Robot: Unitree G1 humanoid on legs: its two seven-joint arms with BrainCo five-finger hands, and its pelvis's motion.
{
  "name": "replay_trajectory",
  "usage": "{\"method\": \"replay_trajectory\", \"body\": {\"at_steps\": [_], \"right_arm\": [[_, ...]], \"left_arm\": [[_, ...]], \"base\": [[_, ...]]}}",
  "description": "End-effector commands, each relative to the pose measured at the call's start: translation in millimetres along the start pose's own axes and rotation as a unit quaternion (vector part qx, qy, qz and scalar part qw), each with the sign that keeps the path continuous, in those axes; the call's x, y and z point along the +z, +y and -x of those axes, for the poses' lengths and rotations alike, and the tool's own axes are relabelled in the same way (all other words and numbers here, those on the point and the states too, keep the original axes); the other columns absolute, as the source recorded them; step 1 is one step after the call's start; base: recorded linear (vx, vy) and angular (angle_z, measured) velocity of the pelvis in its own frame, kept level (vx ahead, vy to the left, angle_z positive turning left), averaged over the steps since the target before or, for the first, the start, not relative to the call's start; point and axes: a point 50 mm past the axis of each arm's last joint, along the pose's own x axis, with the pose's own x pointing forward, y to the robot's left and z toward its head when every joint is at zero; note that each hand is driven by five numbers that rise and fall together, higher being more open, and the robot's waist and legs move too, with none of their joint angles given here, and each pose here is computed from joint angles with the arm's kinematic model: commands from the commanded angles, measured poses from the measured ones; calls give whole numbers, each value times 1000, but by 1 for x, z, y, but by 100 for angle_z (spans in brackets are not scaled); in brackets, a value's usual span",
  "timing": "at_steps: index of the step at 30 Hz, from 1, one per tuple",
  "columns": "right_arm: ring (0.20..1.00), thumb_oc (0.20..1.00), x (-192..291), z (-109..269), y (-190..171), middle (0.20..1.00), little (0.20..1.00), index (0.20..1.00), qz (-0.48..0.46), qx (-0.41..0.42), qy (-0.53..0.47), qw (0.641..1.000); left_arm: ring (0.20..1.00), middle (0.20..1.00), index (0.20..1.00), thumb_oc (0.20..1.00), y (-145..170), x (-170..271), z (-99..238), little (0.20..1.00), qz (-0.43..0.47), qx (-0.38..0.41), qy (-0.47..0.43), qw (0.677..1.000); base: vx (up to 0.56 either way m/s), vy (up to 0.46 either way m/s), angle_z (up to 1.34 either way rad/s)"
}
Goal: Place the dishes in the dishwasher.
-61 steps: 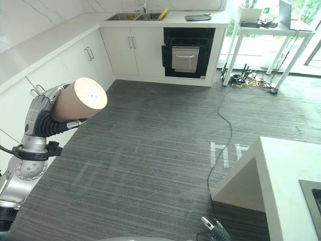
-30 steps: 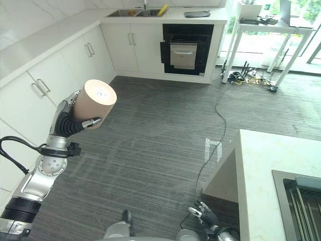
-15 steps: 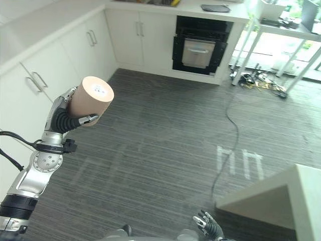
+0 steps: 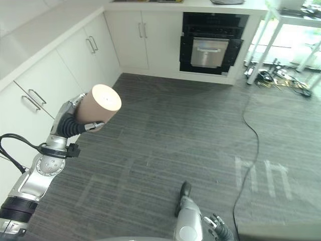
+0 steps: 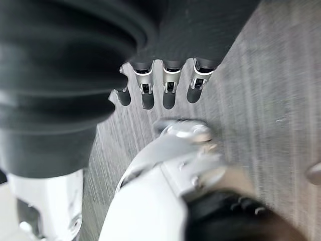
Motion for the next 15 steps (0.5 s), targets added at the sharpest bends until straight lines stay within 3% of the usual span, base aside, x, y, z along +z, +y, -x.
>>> {"method": "replay_trajectory", "body": {"at_steps": [1,10,15], "right_arm": [[1000,1000,4,-2,4,1000,1000,1000,-16,-1,-22,1000],[1000,1000,15,8,-25,1000,1000,1000,20,-6,-28,999],[1000,1000,23,1,-21,1000,1000,1000,43,11,-22,999]], "left_arm": [[200,200,200,200,21,22,-16,200,-14,39,-80,996],[200,200,200,200,33,18,-7,200,0,52,-64,997],[200,200,200,200,36,14,-1,200,-9,61,-51,997]], "base": [[352,-214,14],[360,-239,-22],[322,44,-65]]}}
